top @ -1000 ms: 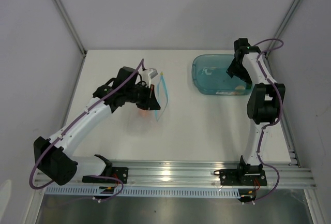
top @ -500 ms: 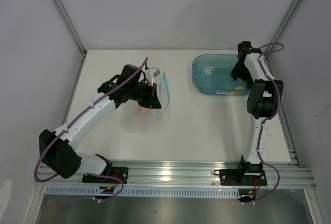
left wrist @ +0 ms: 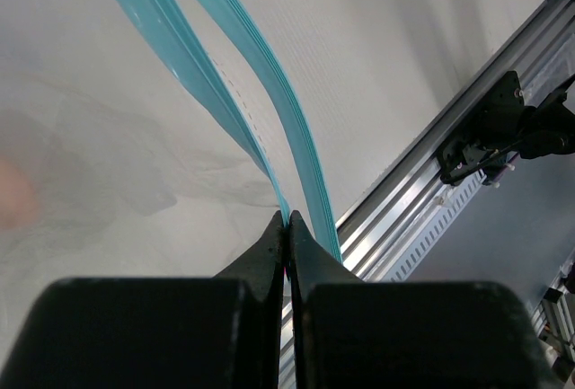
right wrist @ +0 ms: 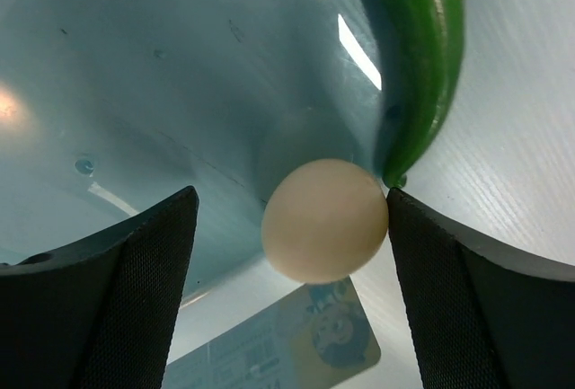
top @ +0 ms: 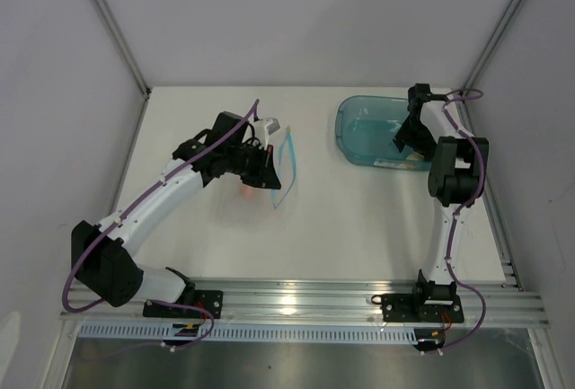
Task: Place the food in the zip-top bag and seal the zipper
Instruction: Pick up the fake food from the bin.
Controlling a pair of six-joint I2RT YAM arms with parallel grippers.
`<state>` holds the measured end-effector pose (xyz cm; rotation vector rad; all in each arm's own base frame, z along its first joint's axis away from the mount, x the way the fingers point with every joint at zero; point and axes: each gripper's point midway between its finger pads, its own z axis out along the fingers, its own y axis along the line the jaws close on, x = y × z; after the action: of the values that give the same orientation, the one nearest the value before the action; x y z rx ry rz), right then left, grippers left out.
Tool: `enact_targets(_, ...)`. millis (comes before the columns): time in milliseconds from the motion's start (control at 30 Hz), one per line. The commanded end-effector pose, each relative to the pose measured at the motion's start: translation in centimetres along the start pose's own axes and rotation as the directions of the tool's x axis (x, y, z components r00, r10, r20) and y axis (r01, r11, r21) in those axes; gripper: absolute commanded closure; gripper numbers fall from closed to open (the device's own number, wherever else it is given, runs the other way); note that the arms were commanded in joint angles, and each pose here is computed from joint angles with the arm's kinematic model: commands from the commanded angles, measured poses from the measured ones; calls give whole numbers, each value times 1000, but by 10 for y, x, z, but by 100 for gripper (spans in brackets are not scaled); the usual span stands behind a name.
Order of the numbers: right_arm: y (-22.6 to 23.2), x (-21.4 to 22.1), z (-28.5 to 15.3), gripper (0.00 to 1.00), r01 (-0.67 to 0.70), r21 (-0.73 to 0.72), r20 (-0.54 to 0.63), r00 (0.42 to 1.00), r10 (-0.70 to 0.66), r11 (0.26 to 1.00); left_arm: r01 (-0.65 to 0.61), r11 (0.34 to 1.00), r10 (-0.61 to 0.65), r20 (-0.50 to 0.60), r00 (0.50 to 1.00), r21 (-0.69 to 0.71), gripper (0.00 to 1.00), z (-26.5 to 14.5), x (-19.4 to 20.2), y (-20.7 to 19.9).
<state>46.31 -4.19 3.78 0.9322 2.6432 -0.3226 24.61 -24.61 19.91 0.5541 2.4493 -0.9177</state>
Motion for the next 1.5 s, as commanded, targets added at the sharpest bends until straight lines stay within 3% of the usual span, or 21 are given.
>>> enact_targets(0, 6, 0, 2, 15, -3, -19, 9, 1000, 3, 1000, -26, 1000, 26, 38, 999, 10, 99, -6, -13, -5)
enact_targets(300, 9, 4, 9, 28, 7, -26, 7, 1000, -7, 1000, -22, 1000, 21, 31, 999, 5, 99, -6, -10, -3)
enact_targets(500, 8, 6, 9, 60, 23, -30, 8, 1000, -23, 999, -14, 1000, 14, 33, 999, 8, 99, -7, -7, -4)
enact_targets(800, 15, -12, -6, 83, 27, -64, 54, 998, -24, 998, 4, 1000, -5, 30, 1000, 20, 99, -6, -4, -5)
enact_targets(1067, 20, -28, -34, 86, 17, -122, 94, 996, -5, 992, 13, 999, -14, 26, 1000, 42, 99, -6, -4, -9)
enact_targets(1467, 25, -33, -73, 99, 49, -216, 132, 991, -20, 975, 26, 996, -28, 19, 999, 85, 99, -6, -1, -17)
